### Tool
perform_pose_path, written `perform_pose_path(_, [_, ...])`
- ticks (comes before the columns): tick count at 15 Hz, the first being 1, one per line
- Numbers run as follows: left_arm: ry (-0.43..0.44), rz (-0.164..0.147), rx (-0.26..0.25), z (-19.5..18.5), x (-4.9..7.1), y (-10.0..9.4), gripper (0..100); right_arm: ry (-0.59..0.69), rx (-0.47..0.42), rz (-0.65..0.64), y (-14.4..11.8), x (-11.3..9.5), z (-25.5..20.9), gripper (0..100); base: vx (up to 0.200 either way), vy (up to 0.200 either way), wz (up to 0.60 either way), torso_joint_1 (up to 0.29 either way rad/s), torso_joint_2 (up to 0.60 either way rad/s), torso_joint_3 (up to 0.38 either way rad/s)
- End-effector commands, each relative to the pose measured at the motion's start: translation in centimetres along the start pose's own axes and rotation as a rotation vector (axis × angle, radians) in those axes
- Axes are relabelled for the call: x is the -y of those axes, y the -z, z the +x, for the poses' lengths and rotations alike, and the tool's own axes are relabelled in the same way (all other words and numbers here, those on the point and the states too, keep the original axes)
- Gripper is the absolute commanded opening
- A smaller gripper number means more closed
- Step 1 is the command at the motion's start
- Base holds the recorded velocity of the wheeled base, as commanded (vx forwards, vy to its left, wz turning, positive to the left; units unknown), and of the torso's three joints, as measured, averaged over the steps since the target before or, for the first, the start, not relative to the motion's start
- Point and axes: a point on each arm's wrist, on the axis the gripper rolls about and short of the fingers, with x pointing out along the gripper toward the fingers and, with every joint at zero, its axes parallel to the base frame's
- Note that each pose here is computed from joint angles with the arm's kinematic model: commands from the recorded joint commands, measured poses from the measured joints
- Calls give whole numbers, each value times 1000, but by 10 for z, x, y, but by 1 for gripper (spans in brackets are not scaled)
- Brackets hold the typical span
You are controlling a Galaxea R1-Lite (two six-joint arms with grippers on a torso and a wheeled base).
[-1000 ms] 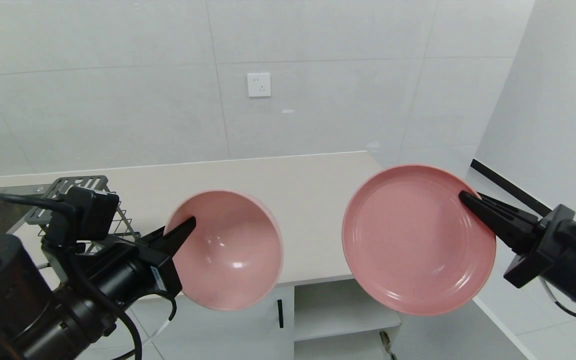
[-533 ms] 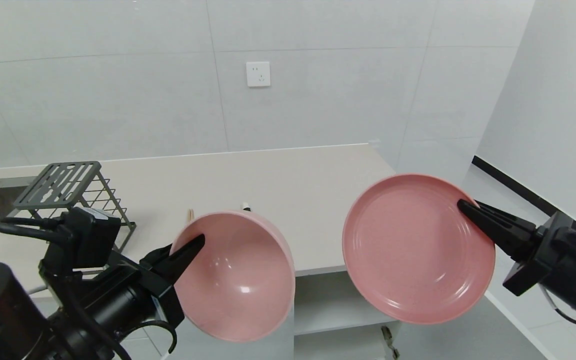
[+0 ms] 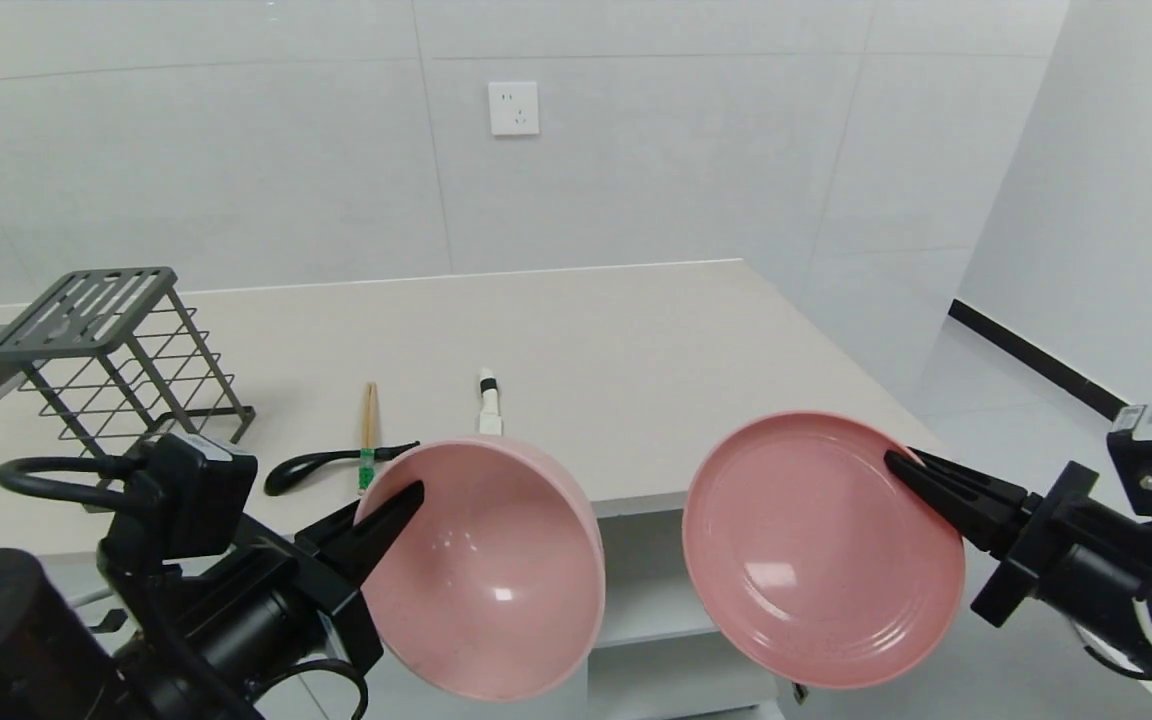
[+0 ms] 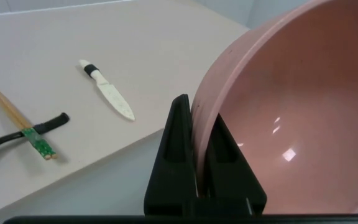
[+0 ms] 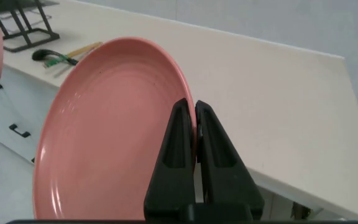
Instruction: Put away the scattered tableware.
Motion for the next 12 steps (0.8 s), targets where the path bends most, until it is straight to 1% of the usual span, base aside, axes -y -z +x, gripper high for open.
perform_pose_path(1, [-7, 10, -43, 9, 0, 13, 0, 2, -21, 5, 4, 1, 1, 0, 0, 0, 0, -290, 559, 271])
perform_pose_path(4, [-2, 13, -38, 8, 0, 18, 0, 2, -21, 5, 4, 1, 1, 0, 0, 0, 0, -269, 530, 258])
perform_pose_path(5, [2, 24, -40, 7, 0, 20, 0, 2, -24, 6, 5, 1, 1, 0, 0, 0, 0, -266, 515, 246])
perform_pose_path(7, [2, 23, -36, 8, 0, 22, 0, 2, -24, 6, 5, 1, 1, 0, 0, 0, 0, -269, 510, 237])
perform_pose_path(10, [-4, 36, -86, 11, 0, 32, 0, 3, -33, 8, 6, 1, 2, 0, 0, 0, 0, -261, 499, 235])
perform_pose_path(12, [-5, 38, -97, 12, 0, 34, 0, 2, -36, 9, 7, 1, 3, 0, 0, 0, 0, -264, 493, 239])
